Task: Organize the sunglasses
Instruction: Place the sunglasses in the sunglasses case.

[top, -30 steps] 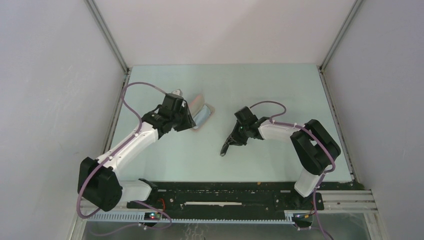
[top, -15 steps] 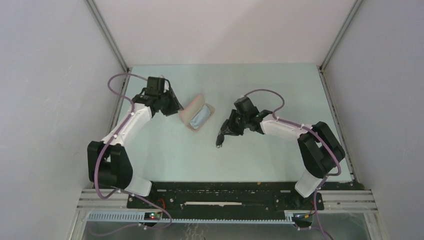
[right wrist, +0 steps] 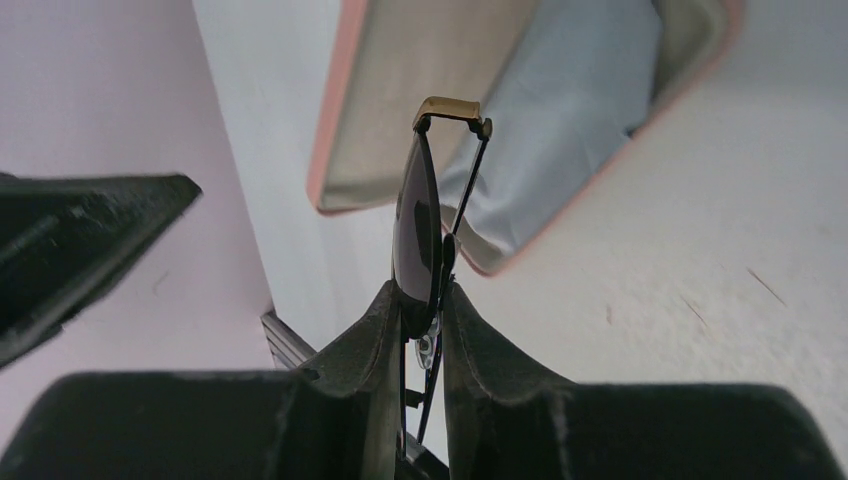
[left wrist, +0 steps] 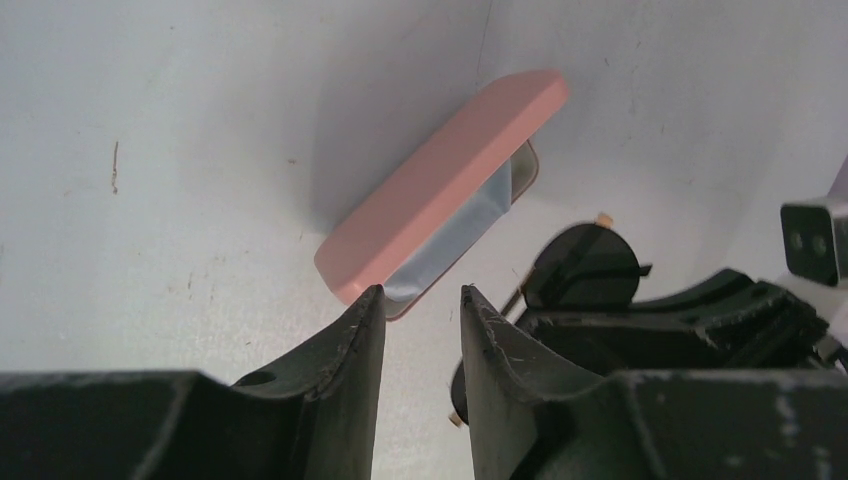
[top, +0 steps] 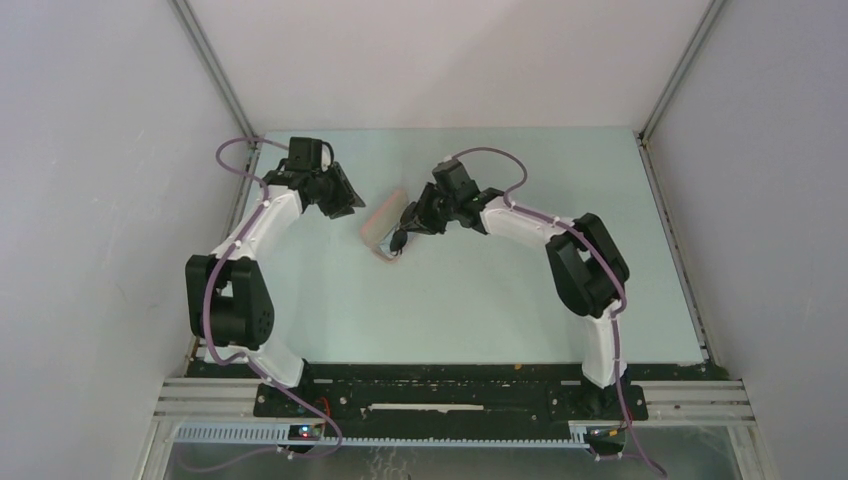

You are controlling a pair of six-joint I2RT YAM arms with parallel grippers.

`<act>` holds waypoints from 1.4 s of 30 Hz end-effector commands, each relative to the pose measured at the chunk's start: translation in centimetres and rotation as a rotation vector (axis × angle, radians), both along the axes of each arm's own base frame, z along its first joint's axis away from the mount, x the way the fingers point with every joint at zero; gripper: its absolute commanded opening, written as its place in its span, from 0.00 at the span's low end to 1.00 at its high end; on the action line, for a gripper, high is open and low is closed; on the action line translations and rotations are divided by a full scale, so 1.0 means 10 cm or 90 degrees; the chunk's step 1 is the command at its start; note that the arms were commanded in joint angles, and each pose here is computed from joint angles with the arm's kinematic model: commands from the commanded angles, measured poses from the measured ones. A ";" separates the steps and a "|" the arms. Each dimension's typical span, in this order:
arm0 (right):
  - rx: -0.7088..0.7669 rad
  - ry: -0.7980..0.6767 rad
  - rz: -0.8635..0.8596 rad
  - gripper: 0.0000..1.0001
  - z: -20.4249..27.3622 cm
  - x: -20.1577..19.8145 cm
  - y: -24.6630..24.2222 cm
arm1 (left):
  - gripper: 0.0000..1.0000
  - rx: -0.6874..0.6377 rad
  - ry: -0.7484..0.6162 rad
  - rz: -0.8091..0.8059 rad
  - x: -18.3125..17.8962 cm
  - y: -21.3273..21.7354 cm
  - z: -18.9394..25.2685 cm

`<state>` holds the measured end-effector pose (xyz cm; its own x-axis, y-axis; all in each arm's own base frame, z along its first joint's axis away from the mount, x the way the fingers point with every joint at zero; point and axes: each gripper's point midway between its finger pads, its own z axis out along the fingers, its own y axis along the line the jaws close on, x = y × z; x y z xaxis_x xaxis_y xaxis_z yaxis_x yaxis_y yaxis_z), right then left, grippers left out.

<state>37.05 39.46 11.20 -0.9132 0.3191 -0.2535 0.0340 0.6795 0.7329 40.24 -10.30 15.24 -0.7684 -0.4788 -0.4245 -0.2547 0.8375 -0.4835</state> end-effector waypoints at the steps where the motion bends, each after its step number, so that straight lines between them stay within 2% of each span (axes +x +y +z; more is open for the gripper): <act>1: 0.040 -0.014 -0.024 0.25 0.17 0.22 0.26 | 0.38 -0.012 -0.035 -0.017 0.07 0.00 0.27; 11: 0.062 0.035 -0.116 0.25 -0.10 0.40 0.39 | 0.39 -0.017 -0.043 -0.007 -0.08 0.09 0.33; 20: 0.029 0.051 -0.195 0.27 -0.31 0.51 0.36 | 0.40 -0.016 -0.038 -0.008 -0.17 0.10 0.30; 42: -0.001 0.060 -0.221 0.27 -0.57 0.64 0.40 | 0.40 -0.008 -0.025 -0.006 -0.31 0.15 0.21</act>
